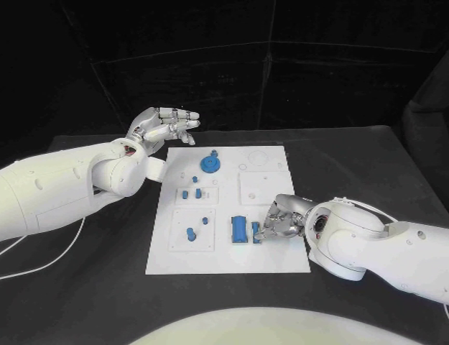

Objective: Assemble the parts on the task board

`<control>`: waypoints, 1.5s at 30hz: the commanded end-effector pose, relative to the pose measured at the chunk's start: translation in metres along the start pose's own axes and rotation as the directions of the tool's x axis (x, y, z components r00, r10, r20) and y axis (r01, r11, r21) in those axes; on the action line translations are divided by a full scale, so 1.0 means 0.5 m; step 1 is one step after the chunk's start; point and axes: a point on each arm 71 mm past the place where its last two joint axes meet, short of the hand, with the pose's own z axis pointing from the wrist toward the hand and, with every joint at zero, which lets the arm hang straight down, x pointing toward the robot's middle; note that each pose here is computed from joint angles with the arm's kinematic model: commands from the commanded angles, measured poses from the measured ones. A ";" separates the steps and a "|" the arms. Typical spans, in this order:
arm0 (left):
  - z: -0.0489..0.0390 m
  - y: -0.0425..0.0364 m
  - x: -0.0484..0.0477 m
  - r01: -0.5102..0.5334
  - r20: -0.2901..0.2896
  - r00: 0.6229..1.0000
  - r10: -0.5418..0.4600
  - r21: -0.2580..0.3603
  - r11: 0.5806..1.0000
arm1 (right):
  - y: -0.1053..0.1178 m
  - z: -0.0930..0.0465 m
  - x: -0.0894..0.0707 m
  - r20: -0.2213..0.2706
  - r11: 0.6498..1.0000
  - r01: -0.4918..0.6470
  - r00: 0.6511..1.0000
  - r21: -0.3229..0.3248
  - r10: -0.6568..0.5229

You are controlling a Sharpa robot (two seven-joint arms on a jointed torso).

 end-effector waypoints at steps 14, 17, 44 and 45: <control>0.002 -0.002 -0.003 0.024 0.007 1.000 -0.024 0.012 1.000 | -0.023 0.003 -0.092 0.056 0.875 -0.355 0.918 -0.329 0.394; 0.001 0.003 -0.006 0.037 0.014 0.999 -0.037 0.007 0.999 | -0.038 0.019 -0.136 0.063 0.798 -0.452 0.854 -0.398 0.516; 0.033 0.057 -0.033 0.058 0.131 0.990 -0.055 -0.017 0.998 | -0.102 0.180 -0.288 0.179 0.579 -0.627 0.583 -0.522 0.792; 0.031 0.059 -0.029 0.057 0.135 0.989 -0.054 -0.018 0.998 | -0.101 0.177 -0.284 0.181 0.571 -0.632 0.572 -0.524 0.800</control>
